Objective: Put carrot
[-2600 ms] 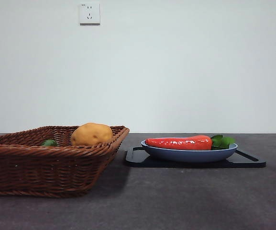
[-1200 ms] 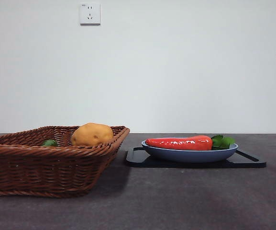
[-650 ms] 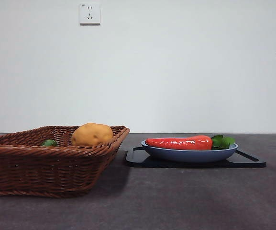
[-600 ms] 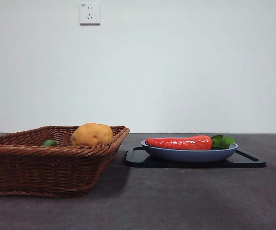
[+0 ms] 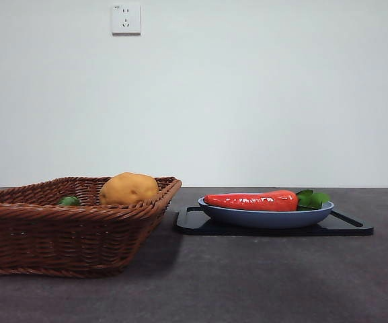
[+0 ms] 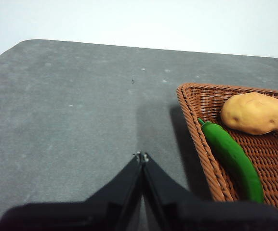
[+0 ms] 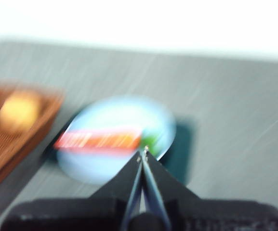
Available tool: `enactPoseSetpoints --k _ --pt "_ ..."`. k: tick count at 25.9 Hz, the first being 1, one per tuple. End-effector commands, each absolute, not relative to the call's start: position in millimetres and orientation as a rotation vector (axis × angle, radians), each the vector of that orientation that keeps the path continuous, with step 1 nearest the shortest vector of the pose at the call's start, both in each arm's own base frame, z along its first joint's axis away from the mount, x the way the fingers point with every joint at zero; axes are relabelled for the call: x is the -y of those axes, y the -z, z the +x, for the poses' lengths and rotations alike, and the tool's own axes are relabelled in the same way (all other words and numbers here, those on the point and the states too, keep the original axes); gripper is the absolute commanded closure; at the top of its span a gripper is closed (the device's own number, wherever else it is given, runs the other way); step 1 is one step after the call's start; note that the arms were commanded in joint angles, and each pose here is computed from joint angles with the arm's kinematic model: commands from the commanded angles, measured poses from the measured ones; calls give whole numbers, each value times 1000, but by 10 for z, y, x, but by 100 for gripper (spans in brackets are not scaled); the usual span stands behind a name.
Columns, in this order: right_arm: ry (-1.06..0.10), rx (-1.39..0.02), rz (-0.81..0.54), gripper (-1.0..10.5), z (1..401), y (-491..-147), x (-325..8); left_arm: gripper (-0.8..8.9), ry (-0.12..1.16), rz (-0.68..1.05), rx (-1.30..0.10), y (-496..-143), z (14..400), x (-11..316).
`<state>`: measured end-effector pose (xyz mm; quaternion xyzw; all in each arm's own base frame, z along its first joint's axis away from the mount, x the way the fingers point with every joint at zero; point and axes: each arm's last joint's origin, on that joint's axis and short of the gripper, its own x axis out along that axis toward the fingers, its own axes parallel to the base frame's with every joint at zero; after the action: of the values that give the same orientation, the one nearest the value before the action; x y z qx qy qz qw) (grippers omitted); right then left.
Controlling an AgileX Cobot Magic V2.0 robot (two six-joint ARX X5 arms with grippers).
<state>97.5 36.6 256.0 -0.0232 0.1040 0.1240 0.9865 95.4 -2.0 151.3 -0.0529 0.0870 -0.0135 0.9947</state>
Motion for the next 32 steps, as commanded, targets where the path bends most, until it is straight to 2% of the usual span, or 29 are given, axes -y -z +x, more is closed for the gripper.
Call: enactPoseSetpoints --k 1,3,7,14,20,32 --pt "-199 -163 -56 943 900 -2433 -241 805 31 -110 -180 -1493 955 20" --pt "-158 -123 -35 943 864 -2270 -147 805 32 -110 -180 -1493 955 20" --pt "-163 -80 1 943 896 -1957 -71 805 32 -110 -180 -1493 955 20" --pt "-148 -136 9 943 937 -1649 -38 805 32 -110 -180 -1493 955 20" --pt "-148 -168 13 943 954 -1498 -38 805 32 -110 -180 -1493 955 20" --pt "-145 -163 22 943 955 -1505 -38 805 32 -110 -180 -1493 955 20"
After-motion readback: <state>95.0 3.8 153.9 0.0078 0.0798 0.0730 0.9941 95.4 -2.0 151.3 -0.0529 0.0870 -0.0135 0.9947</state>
